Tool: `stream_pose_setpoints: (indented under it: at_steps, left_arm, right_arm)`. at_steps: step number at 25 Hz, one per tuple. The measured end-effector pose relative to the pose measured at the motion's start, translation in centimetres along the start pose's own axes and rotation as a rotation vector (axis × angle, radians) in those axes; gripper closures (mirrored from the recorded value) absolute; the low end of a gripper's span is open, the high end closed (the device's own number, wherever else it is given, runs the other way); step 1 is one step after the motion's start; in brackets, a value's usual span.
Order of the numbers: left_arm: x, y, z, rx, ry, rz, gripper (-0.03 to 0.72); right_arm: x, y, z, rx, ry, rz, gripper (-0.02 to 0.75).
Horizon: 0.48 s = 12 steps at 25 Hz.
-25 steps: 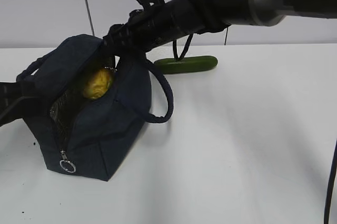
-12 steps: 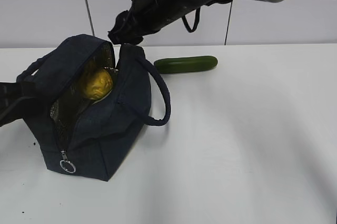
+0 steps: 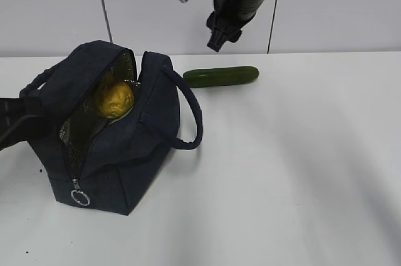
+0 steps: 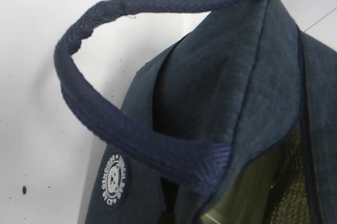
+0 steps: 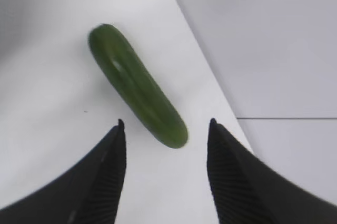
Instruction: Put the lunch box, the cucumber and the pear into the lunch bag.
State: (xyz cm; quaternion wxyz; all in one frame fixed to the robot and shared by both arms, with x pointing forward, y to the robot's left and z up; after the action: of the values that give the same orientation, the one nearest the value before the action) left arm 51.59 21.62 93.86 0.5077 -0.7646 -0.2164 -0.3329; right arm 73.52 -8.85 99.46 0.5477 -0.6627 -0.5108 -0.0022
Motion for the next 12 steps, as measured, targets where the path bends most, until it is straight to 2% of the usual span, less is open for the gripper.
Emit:
stream_pose_setpoints:
  at_steps: [2,4,12]
  left_arm:
    - [0.0,0.0,0.0,0.000,0.000,0.000,0.707]
    - [0.0,0.0,0.0,-0.001,0.000,0.000,0.707]
    - [-0.1,0.0,-0.3,-0.017,0.001,0.007,0.707]
  right_arm:
    - [-0.5,0.0,-1.5,-0.069,-0.026,0.019,0.345]
    - [-0.7,0.0,-2.2,-0.097,-0.039,0.027,0.345]
    - [-4.0,2.5,-4.9,-0.106,0.044,0.105,0.345]
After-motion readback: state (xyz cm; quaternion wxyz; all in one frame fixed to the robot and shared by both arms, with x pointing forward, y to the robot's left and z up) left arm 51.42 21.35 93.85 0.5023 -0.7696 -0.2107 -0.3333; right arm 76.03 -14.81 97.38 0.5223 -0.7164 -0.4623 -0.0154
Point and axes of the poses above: a point on each arm's last joint axis where the gripper is mounted, y pointing out along that axis toward the gripper, z along the wrist's bending axis when the last joint is at zero, x = y × z, the point moved 8 cm from there along y, pointing out along that axis toward the gripper, and after that the axes turned 15 degrees about y, right-handed, at the moved point
